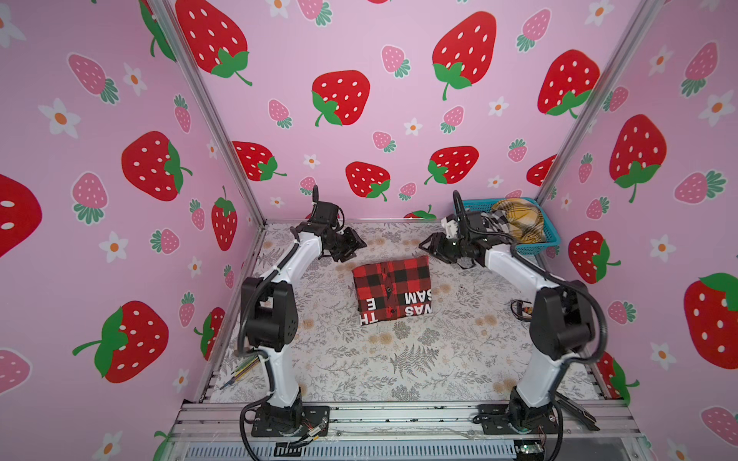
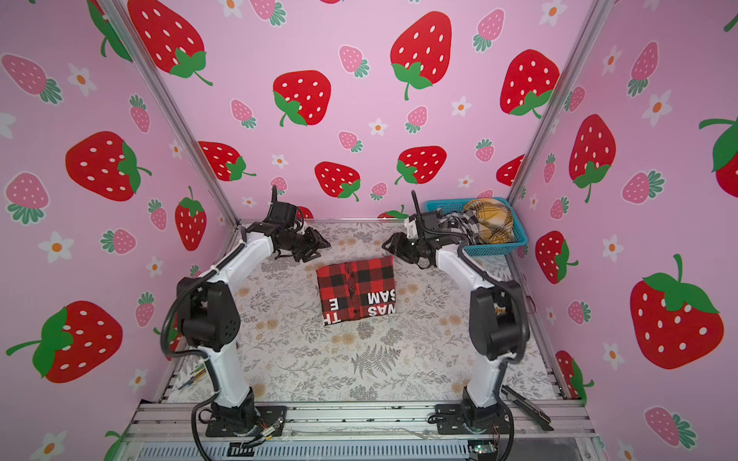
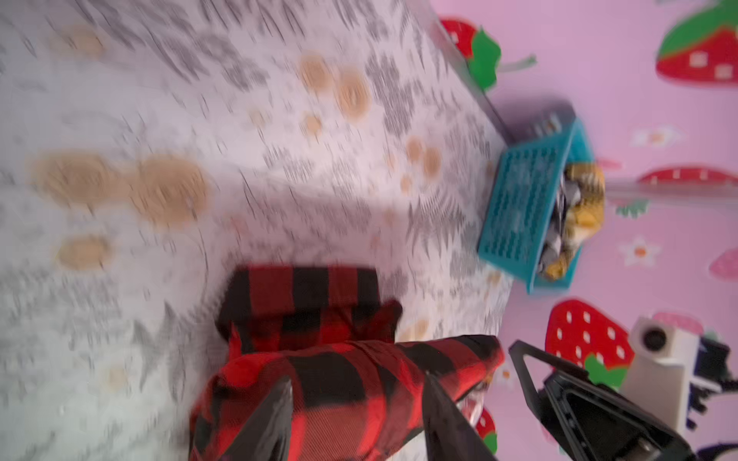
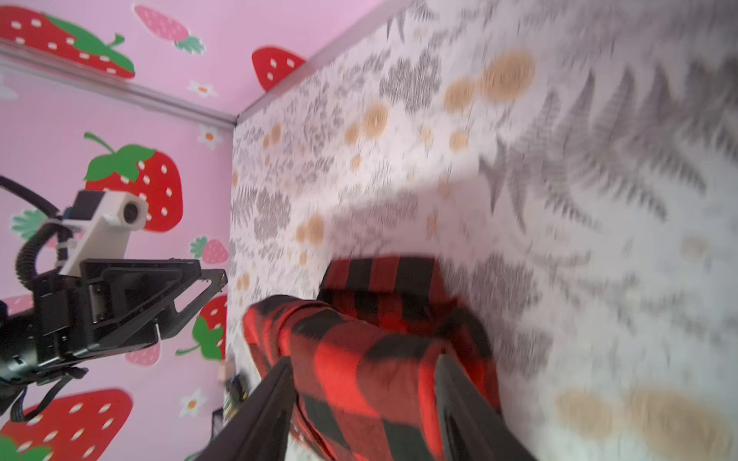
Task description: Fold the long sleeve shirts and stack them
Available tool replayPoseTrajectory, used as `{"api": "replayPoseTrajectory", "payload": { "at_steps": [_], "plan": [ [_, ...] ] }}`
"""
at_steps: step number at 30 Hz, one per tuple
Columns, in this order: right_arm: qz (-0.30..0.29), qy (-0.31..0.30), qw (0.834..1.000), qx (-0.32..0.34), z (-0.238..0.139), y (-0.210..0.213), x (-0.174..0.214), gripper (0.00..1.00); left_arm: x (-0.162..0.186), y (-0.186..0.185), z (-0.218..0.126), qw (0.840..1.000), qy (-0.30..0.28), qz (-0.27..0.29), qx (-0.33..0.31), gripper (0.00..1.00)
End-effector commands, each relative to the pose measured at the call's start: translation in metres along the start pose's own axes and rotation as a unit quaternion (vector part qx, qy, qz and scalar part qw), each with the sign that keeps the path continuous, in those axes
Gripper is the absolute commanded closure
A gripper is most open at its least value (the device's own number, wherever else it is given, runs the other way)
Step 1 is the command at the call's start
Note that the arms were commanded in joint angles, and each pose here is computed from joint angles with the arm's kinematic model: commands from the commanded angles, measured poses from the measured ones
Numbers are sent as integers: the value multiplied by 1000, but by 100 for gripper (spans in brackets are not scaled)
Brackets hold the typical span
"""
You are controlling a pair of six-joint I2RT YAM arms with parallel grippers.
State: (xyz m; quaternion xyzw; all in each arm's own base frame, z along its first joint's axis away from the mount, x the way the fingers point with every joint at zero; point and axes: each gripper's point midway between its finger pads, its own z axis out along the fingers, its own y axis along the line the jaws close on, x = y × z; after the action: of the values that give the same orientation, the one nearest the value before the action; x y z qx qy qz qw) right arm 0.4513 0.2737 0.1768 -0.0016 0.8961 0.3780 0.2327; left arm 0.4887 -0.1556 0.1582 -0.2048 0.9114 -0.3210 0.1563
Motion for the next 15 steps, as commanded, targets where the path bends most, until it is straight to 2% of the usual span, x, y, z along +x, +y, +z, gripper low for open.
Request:
{"api": "replayPoseTrajectory", "payload": {
  "at_steps": [1, 4, 6, 9, 11, 15],
  "plan": [
    [-50, 9, 998, 32, -12, -6, 2, 33, -19, 16, -22, 999, -21, -13, -26, 42],
    [-76, 0, 996, 55, -22, -10, 7, 30, -18, 8, -40, 998, -52, 8, -31, 34],
    [-95, 6, 994, 62, -22, -6, 23, 33, 4, -4, -37, 999, -26, 28, -20, 33],
    [-130, 24, 989, 61, -8, 9, 48, 45, 35, -14, -22, 998, 6, 62, -11, 44],
    [-139, 41, 988, 60, 7, 12, 58, 57, 47, -14, -7, 997, 28, 69, -10, 52],
    [-127, 72, 987, 72, 37, -6, 72, 74, 48, -5, 26, 996, 62, 59, -17, 69]
  ]
}}
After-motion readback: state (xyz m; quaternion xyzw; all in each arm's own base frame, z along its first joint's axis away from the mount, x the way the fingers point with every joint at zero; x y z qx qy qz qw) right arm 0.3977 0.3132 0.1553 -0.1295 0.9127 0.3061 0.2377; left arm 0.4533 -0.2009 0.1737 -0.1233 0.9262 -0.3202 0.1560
